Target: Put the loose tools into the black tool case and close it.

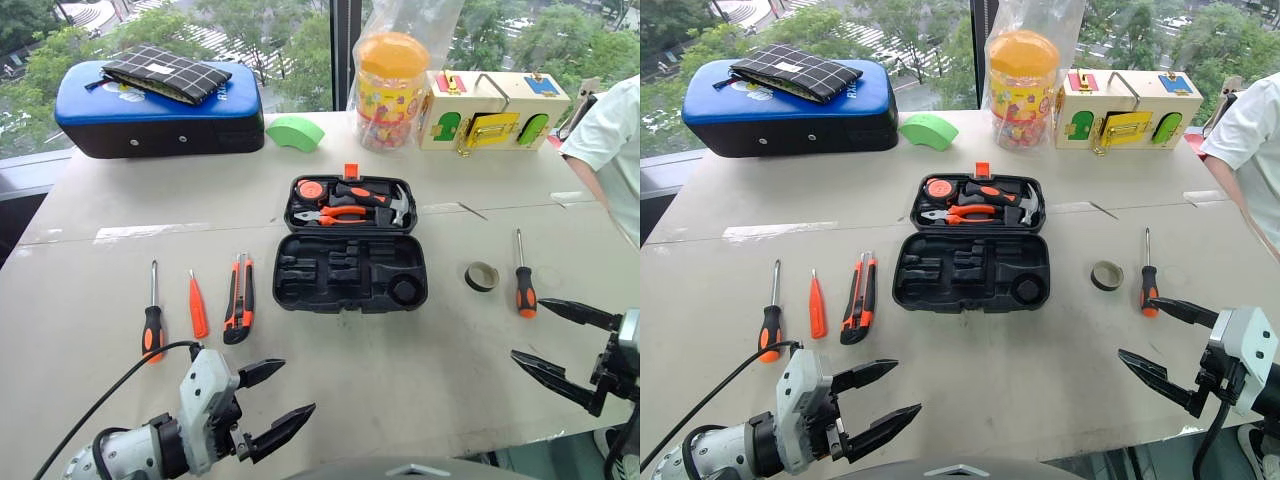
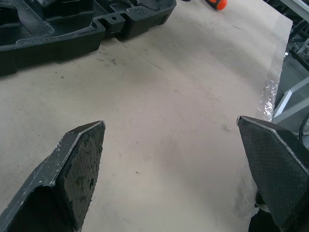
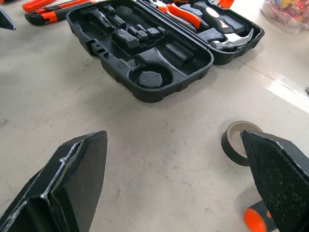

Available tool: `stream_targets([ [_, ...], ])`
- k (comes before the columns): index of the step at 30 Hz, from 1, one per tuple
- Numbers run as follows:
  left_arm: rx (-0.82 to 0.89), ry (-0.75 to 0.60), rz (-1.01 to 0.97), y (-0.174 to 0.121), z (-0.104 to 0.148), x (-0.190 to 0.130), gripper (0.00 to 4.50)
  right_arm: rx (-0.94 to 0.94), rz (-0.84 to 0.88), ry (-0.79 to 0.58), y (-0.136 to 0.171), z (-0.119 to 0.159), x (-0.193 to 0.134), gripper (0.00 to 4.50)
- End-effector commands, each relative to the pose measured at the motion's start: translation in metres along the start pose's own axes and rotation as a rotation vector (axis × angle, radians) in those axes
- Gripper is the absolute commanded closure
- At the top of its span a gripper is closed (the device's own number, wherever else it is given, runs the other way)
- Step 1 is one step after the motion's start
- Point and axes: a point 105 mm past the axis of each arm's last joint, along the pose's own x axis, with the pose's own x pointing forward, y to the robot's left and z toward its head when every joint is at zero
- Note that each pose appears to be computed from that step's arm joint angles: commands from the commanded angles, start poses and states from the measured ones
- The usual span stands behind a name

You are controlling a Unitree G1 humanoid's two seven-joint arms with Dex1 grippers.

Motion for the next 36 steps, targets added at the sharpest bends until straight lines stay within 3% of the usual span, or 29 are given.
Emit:
stream_targets([
  [1,0.021,-0.106,0.084,0.0,0.015,0.01,0.05,-0.021,0.027,-0.049,-0.001,0.011,0.008,0.0],
  [4,-0.023,-0.289,0.291,0.018,0.037,0.007,0.05,0.008,0.062,-0.14,-0.001,0.027,0.023,0.0],
  [5,-0.026,-0.315,0.374,0.042,0.043,0.0,0.05,0.008,0.072,-0.149,-0.001,0.03,0.025,0.0],
  [9,-0.072,-0.395,0.664,0.124,0.065,-0.044,0.05,0.004,0.193,-0.194,0.014,0.044,0.034,0.0],
  [13,-0.124,-0.397,0.926,0.166,0.066,-0.087,0.05,-0.006,0.304,-0.238,0.03,0.058,0.044,0.0],
  [17,-0.131,-0.279,1.08,0.175,0.047,-0.1,0.05,-0.025,0.318,-0.271,0.029,0.066,0.054,0.0],
  [23,-0.197,-0.094,1.159,0.162,0.006,-0.095,0.05,-0.041,0.335,-0.268,0.03,0.069,0.062,0.0],
  [26,-0.258,-0.035,1.143,0.154,-0.015,-0.087,0.88,-0.037,0.339,-0.27,0.031,0.071,0.063,0.0],
  [28,-0.279,-0.014,1.121,0.149,-0.026,-0.082,1.92,-0.04,0.341,-0.266,0.03,0.071,0.063,0.0],
  [32,-0.271,-0.052,1.122,0.149,-0.028,-0.082,3.57,-0.05,0.351,-0.281,0.03,0.076,0.063,0.0],
  [33,-0.261,-0.127,1.12,0.151,-0.017,-0.084,3.69,-0.055,0.357,-0.291,0.031,0.078,0.062,0.0],
  [36,-0.134,-0.377,0.967,0.153,0.047,-0.074,3.68,-0.079,0.353,-0.326,0.033,0.085,0.061,0.0],
])
